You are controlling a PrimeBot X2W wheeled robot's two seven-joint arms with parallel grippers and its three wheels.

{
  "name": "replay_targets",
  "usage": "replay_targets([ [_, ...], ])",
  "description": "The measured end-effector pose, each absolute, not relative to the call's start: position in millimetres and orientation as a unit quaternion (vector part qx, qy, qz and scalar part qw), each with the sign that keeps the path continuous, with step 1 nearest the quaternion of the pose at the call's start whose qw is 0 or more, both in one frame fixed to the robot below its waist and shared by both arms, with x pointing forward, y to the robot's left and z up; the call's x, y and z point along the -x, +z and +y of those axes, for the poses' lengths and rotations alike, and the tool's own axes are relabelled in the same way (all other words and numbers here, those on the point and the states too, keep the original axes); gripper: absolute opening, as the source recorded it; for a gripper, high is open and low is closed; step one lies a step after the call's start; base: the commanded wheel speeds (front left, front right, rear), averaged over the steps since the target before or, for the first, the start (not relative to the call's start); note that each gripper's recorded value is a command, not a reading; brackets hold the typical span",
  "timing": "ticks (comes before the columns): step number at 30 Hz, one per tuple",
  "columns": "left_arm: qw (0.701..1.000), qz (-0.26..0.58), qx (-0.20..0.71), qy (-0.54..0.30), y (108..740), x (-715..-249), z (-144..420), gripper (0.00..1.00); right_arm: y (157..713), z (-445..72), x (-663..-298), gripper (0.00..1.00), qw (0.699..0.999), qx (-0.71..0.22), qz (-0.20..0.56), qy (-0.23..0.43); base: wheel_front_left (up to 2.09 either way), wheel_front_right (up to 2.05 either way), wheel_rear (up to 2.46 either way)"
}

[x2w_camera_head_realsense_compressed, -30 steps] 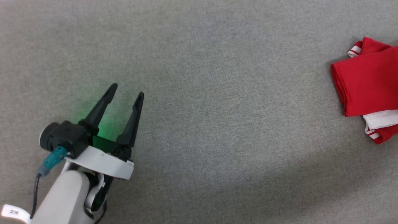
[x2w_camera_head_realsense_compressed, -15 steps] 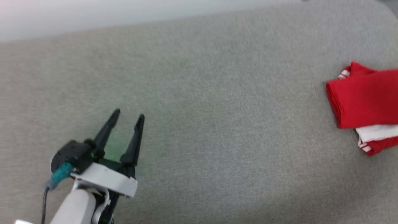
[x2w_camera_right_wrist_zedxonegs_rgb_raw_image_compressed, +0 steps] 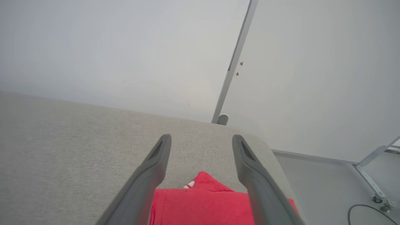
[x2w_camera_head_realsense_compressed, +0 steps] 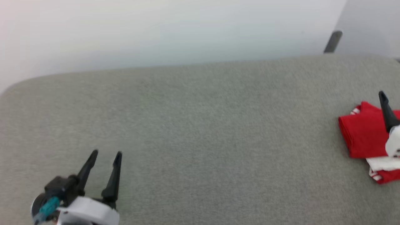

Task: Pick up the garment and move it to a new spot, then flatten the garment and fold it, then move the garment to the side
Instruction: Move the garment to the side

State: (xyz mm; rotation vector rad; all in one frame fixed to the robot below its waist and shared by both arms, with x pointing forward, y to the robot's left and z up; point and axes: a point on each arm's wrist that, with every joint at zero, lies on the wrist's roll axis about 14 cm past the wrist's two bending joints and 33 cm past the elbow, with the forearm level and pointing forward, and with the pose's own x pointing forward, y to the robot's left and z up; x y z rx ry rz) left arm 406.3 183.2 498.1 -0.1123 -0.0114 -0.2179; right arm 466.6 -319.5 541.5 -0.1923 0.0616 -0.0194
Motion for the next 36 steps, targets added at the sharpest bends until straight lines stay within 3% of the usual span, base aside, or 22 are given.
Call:
replay_targets([
  [9, 0.999, -0.029, 0.031, -0.032, 513, -357, 237, 1.0, 547, -266, -438, 1.0, 0.998, 0.046, -0.034, 0.028, 0.0, 0.0, 0.0],
  [19, 0.999, -0.032, 0.035, 0.02, 512, -317, 270, 1.0, 535, -211, -405, 1.0, 0.997, 0.015, -0.051, 0.062, 0.0, 0.0, 0.0],
  [36, 0.998, -0.042, 0.033, 0.024, 516, -307, 278, 1.0, 514, -203, -363, 1.0, 0.999, -0.002, -0.029, 0.046, 0.0, 0.0, 0.0],
])
